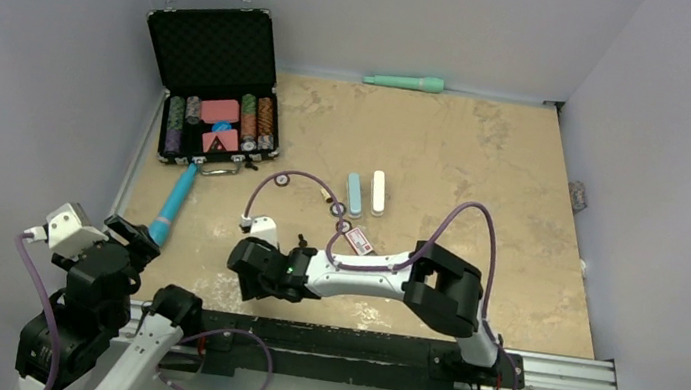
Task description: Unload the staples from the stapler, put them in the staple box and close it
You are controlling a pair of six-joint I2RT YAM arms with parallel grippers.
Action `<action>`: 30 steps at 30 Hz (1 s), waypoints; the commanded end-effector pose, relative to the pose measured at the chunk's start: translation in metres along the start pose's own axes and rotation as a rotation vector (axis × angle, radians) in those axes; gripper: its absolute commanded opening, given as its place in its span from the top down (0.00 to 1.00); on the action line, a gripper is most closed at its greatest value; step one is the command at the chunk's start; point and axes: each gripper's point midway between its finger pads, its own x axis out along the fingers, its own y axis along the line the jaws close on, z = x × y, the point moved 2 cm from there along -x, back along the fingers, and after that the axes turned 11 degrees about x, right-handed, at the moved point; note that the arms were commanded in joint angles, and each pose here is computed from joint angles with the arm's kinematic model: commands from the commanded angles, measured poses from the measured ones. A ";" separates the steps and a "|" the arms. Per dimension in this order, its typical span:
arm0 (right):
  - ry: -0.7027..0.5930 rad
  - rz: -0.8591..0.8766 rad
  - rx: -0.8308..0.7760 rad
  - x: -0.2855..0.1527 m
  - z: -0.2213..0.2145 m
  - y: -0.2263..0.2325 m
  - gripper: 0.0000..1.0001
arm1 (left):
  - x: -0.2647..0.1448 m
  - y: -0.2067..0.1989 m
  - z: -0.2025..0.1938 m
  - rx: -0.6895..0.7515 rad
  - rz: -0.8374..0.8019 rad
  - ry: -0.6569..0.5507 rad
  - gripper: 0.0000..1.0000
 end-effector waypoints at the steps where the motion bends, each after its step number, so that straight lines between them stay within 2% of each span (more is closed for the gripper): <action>1: -0.055 -0.067 -0.041 0.003 0.014 -0.003 0.50 | -0.002 -0.002 0.007 -0.016 -0.019 -0.030 0.29; 9: -0.069 -0.209 -0.127 0.020 0.016 -0.022 0.51 | -0.001 -0.005 0.008 -0.012 -0.032 -0.033 0.30; 23: -0.074 -0.200 -0.168 0.022 0.015 -0.016 0.57 | 0.000 -0.008 0.009 -0.004 -0.044 -0.034 0.30; 30: -0.058 -0.193 -0.193 0.030 0.008 -0.009 0.64 | 0.000 -0.008 0.008 0.000 -0.044 -0.033 0.30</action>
